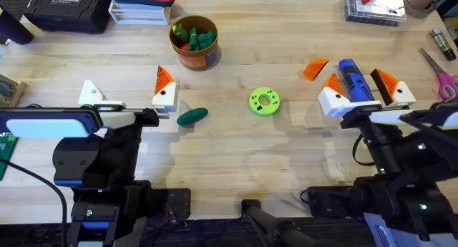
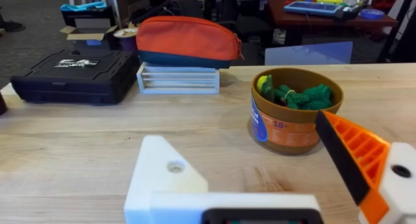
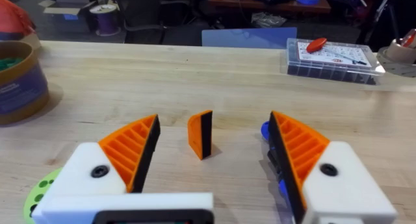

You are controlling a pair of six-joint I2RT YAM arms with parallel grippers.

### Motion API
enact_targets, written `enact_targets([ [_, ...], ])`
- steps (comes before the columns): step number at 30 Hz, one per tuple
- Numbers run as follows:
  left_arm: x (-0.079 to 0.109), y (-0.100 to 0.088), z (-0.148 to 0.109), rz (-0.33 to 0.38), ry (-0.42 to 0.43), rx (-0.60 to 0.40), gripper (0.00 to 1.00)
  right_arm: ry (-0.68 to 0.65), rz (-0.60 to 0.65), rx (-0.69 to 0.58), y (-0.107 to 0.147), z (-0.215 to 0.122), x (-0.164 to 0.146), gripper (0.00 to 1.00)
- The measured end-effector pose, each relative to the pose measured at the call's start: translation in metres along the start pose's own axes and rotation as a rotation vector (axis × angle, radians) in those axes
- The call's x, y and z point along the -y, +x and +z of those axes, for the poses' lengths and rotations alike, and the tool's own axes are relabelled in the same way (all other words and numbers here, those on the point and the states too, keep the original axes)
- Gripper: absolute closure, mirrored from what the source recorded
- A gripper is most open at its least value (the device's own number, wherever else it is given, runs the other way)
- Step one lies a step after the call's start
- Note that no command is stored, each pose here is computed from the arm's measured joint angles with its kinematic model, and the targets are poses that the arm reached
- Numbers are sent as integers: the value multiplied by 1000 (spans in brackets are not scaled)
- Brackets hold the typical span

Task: Pick up the gripper from the table and insert it into the empty holder that is missing its gripper. Then pick up a screw, insert it into the mounting hole, and use the screwdriver to tighten it. Finally, clean up the table by picking up the vegetable and placing it into the bucket.

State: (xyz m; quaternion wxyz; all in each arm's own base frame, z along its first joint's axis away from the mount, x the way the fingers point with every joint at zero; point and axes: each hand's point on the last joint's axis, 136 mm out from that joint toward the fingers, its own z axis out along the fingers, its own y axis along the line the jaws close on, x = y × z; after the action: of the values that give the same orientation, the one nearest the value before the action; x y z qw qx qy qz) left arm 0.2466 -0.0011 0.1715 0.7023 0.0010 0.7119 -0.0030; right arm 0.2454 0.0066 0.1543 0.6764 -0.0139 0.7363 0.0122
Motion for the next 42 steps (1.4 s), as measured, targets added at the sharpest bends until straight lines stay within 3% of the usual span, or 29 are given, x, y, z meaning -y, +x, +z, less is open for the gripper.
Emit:
enact_targets([
  [7, 0, -1, 0, 2, 0, 6, 15, 0, 0, -1, 0, 0, 0, 7],
  [11, 0, -16, -1, 3, 1, 65, 15, 3, -1, 2, 0, 0, 1, 7],
  [16, 1, -4, -4, 2, 8, -39, 15, -4, -4, -18, -1, -2, -1, 9],
  [18, 5, -16, -9, 2, 30, -59, 15, -9, -1, -71, -1, -6, -2, 7],
  [22, 18, -73, -26, 0, 101, -73, 15, -17, 2, -158, -33, -25, -4, 8],
  [25, 23, -99, -40, 16, 132, -175, 15, -21, 6, -240, -59, -44, -5, 7],
  [27, 25, -100, -45, 32, 147, -289, 15, -22, 10, -314, -68, -54, -5, 7],
  [30, 26, -85, -45, 41, 166, -463, 15, -25, 14, -395, -71, -57, -6, 7],
  [35, 27, -53, -30, 39, 182, -636, 26, -25, 16, -443, -64, -53, -5, 7],
  [40, 28, -41, -24, 37, 188, -697, 808, -25, 16, -454, -62, -54, -6, 9],
  [41, 28, -40, -24, 44, 192, -701, 902, -25, 17, -464, -60, -56, -6, 8],
  [42, 29, -40, -23, 41, 200, -699, 750, -26, 17, -475, -57, -57, -6, 7],
])
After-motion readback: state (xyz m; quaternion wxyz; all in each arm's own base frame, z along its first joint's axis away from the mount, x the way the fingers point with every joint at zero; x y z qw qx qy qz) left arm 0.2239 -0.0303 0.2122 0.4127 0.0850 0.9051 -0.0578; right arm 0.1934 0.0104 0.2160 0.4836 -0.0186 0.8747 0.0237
